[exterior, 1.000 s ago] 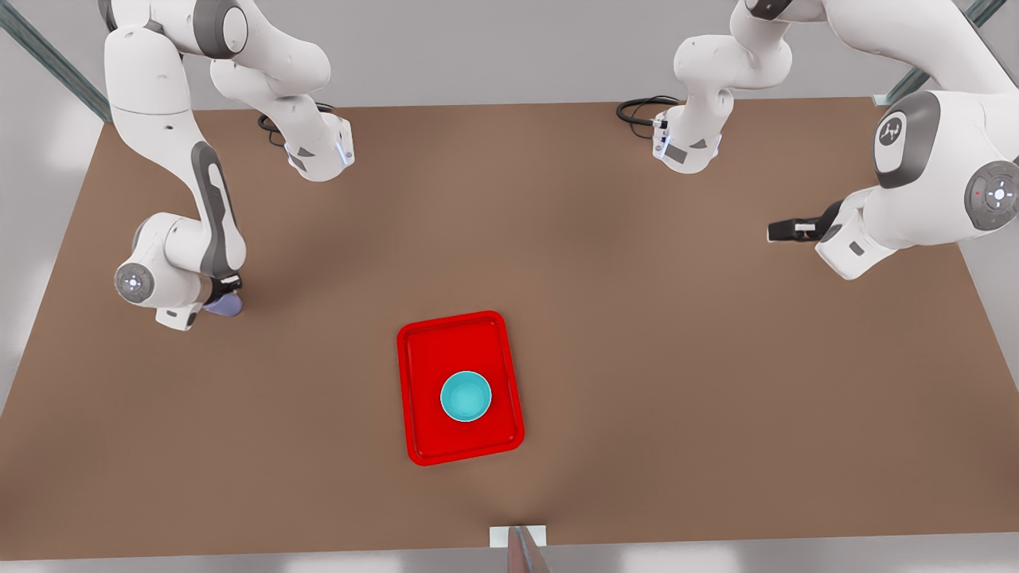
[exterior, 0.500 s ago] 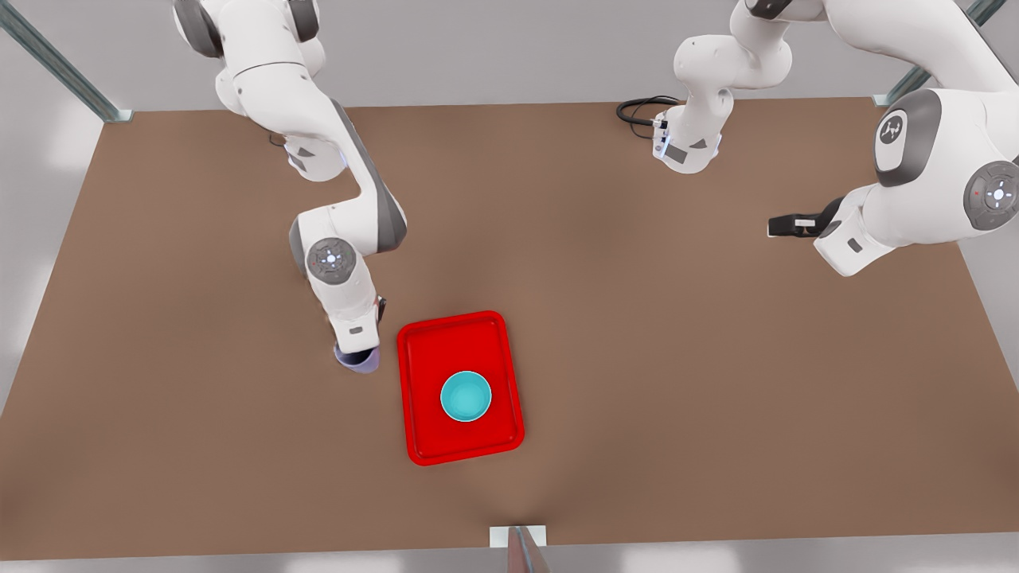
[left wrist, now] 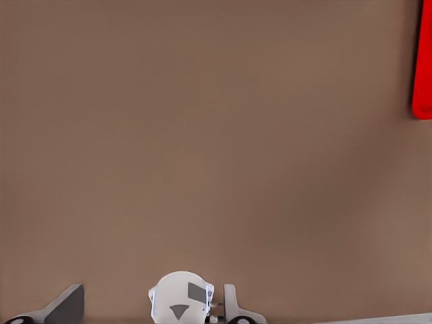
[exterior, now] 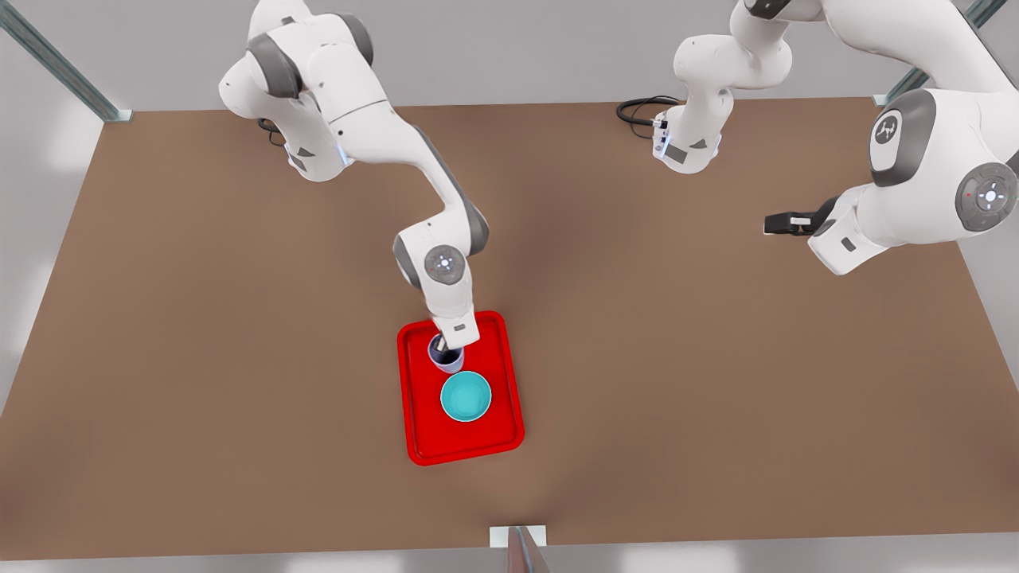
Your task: Place the bowl on the tray with the left arm and the cup on the tray with the right arm
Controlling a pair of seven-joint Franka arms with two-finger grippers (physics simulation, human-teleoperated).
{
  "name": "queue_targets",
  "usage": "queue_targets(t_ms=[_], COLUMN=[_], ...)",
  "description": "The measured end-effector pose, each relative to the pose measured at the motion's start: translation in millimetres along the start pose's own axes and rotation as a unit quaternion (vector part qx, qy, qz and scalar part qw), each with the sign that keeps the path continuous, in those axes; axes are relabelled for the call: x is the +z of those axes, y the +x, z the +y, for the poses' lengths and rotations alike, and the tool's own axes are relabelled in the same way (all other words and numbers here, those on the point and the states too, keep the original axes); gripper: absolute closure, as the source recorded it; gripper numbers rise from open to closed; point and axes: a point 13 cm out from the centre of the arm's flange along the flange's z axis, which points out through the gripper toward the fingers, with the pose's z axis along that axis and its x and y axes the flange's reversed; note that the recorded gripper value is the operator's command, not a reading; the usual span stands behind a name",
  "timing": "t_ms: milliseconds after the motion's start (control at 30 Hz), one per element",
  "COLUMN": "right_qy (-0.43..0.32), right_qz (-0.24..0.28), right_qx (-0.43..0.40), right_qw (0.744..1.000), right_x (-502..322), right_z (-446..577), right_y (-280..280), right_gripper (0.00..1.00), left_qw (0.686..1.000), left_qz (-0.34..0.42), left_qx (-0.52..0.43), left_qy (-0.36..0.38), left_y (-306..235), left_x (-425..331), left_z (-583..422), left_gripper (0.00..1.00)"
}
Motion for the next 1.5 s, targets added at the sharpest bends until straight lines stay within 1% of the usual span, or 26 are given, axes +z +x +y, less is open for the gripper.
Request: queue_targets(t_ms=[33,67,100,133,267,567,633,700,733,800,867,933,967,1000,1100,1200,1300,1500], right_qy=[0.000,0.001,0.003,0.007,0.023,0.014,0.010,0.000,-0.008,-0.019,-0.021,-0.016,-0.009,-0.005,-0.012,-0.035,-0.055,-0.074], right_qz=[-0.002,-0.004,-0.004,-0.004,-0.006,-0.031,-0.035,-0.041,-0.042,-0.034,-0.016,0.012,0.028,0.044,0.085,0.120,0.141,0.166], right_qx=[0.002,0.004,0.006,0.009,0.027,0.047,0.049,0.066,0.086,0.126,0.177,0.248,0.266,0.274,0.287,0.300,0.308,0.313], right_qw=[1.000,1.000,1.000,1.000,0.999,0.998,0.998,0.997,0.995,0.991,0.984,0.969,0.964,0.961,0.954,0.946,0.939,0.932], right_x=[1.5,2.4,3.8,4.6,3.7,-13.1,-26.9,-64.6,-90.4,-144.8,-201.0,-246.1,-265.9,-282.6,-311.5,-315.5,-313.9,-313.2], right_z=[0.9,0.9,0.4,-0.8,-6.1,-5.5,-6.7,-24.1,-44.6,-91.0,-145.6,-201.3,-214.7,-219.5,-214.4,-203.6,-196.3,-183.4], right_y=[-1.5,-2.5,-3.1,-3.5,-5.7,-22.4,-23.5,-12.2,5.3,57.4,136.7,239.7,272.3,291.6,324.3,346.7,362.4,371.5], right_gripper=[0.71,0.55,0.14,0.00,0.00,0.00,0.00,0.00,0.00,0.00,0.00,0.00,0.00,0.00,0.00,0.00,0.00,0.00], left_qw=[1.000,1.000,1.000,1.000,1.000,1.000,1.000,1.000,1.000,1.000,1.000,1.000,1.000,1.000,1.000,1.000,1.000,1.000], left_qz=[0.000,0.000,0.000,0.000,0.001,0.003,0.003,0.003,0.003,0.005,0.004,-0.001,-0.002,-0.003,-0.009,-0.009,-0.009,-0.015], left_qx=[0.000,0.000,0.000,0.000,0.000,0.001,0.001,0.001,0.001,0.006,0.013,0.014,0.013,0.012,0.009,0.009,0.009,0.009], left_qy=[0.000,0.000,0.000,0.000,0.000,0.000,0.000,0.000,0.000,-0.003,-0.006,-0.007,-0.007,-0.006,-0.006,-0.006,-0.006,-0.006], left_y=[0.1,0.2,0.3,0.5,1.0,0.9,0.9,1.3,1.4,1.2,1.5,0.9,0.7,0.1,-8.1,-9.6,-9.3,-10.0], left_x=[-0.1,-0.2,-0.2,-0.3,-0.1,0.8,1.0,0.7,0.6,1.8,1.8,-3.5,-4.7,-5.1,-10.6,-11.4,-11.8,-17.4], left_z=[0.0,-0.1,-0.1,-0.1,-0.1,-0.2,-0.2,-0.2,-0.1,-5.6,-13.2,-13.5,-12.6,-11.4,-8.4,-8.0,-7.9,-8.3], left_gripper=[0.00,0.00,0.00,0.00,0.00,0.00,0.00,0.00,0.00,0.00,0.00,0.00,0.00,0.00,0.00,0.00,0.00,0.00])
